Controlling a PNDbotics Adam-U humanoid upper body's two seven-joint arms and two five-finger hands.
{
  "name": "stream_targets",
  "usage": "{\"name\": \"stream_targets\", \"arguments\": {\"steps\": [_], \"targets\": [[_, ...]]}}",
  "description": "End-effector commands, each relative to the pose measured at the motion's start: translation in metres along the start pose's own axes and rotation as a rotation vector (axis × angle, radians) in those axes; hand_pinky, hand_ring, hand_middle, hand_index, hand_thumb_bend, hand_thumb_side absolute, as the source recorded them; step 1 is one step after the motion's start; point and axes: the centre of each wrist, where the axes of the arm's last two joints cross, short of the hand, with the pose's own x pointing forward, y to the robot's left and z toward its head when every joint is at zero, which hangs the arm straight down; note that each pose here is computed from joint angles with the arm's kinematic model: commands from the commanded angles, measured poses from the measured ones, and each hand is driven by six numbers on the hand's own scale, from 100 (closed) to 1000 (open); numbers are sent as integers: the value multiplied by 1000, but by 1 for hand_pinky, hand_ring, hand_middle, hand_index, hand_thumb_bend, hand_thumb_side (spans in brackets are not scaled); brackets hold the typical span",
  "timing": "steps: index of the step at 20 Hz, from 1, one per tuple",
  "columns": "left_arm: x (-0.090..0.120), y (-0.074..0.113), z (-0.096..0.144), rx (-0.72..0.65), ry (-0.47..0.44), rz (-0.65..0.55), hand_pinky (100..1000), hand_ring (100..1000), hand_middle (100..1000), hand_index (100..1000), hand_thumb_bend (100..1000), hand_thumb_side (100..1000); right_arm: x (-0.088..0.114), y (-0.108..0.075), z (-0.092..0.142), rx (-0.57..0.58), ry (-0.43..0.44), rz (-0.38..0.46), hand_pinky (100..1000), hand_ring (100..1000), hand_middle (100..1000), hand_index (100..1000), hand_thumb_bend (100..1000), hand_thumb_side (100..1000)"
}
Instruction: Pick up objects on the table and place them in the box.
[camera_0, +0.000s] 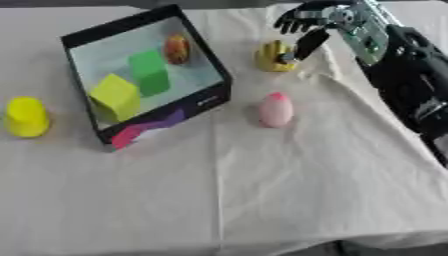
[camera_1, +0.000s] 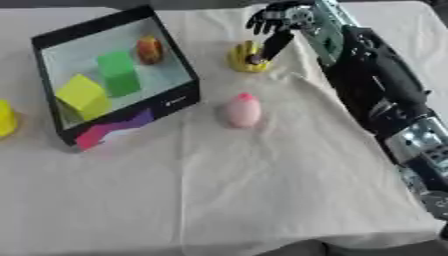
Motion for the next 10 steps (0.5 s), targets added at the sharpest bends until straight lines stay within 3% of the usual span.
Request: {"name": "stream_targets", "arguments": {"steps": [1,10], "targets": [[8,0,-5,-12,-32,-2,759,776,720,735,100,658,-2,-14,5,-39,19,17,881,886,824,935,410,363],[10,-3,-7,-19,-42,9,760,776,719,733,100,663,-13,-9,3,-50,80,29,880,884,821,926,451,356]]}}
